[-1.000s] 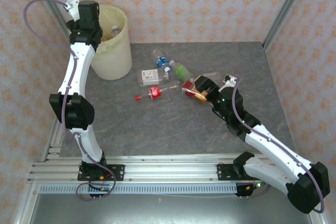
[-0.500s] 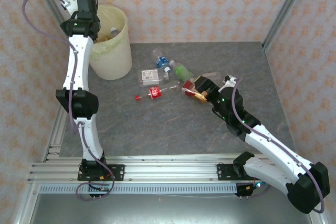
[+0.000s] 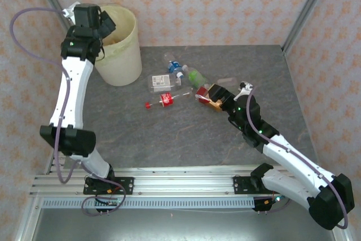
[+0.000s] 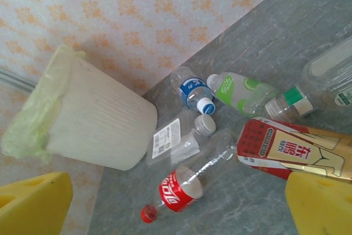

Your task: Put the plastic bottles in the bin

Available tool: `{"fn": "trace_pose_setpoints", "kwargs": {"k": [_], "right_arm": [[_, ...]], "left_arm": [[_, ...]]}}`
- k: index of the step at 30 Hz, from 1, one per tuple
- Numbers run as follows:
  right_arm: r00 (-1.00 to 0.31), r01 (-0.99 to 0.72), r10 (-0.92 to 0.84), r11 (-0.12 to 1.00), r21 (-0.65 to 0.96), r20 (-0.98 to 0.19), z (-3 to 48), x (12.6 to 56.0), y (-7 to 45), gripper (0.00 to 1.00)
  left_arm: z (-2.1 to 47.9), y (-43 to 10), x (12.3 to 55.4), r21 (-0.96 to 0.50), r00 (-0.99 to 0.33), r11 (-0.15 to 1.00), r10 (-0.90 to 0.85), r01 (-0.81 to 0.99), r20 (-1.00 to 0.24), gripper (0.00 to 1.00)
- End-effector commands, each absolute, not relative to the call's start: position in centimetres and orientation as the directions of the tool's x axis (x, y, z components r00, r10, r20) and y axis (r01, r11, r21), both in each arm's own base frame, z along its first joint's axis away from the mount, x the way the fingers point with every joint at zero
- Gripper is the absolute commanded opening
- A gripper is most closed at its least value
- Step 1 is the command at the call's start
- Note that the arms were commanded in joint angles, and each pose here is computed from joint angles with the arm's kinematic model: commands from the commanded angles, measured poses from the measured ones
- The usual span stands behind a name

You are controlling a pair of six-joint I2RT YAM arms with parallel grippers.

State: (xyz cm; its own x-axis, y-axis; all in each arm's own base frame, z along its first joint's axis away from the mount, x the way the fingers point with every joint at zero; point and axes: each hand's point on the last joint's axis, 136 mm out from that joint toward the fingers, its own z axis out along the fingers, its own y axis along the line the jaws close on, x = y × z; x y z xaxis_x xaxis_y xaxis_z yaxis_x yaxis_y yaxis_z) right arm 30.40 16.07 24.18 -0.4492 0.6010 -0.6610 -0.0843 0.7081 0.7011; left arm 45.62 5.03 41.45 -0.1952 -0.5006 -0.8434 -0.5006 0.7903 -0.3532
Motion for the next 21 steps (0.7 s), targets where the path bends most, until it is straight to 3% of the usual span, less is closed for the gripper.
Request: {"fn": "trace_pose_setpoints", "kwargs": {"k": [1,5,12,16,21], "right_arm": [[-0.446,-0.12,0.463,0.817,0.564,-0.766,23.1,30.5,15.5,0.99],[-0.519,-0.166,0.244,0.911,0.377,-0.819,20.7,30.7,15.4,0.99],[-0.645,-0.116,-0.011,0.99,0.083,-0.764,17.0,32.5,12.4,0.99],[-0.691,-0.234,-0.21,0.97,-0.06,-0.692,14.8,33.5,12.7,1.0],[-0.675,-0.471,-0.494,0.86,-0.195,-0.548,11.5,33.9,13.8,1.0]], "left_arm": [[41.8,3.0,44.3,-0.416,-0.159,0.796,-0.525,-0.439,-0.836,1.0],[38.9,2.7,41.4,-0.45,-0.151,0.771,-0.563,-0.451,-0.813,1.0],[35.7,3.8,35.3,-0.404,-0.197,0.76,-0.56,-0.51,-0.805,1.0],[34.0,4.9,31.9,-0.372,-0.196,0.733,-0.561,-0.569,-0.804,1.0],[32.9,5.9,29.4,-0.393,-0.137,0.71,-0.563,-0.584,-0.815,1.0]]}}
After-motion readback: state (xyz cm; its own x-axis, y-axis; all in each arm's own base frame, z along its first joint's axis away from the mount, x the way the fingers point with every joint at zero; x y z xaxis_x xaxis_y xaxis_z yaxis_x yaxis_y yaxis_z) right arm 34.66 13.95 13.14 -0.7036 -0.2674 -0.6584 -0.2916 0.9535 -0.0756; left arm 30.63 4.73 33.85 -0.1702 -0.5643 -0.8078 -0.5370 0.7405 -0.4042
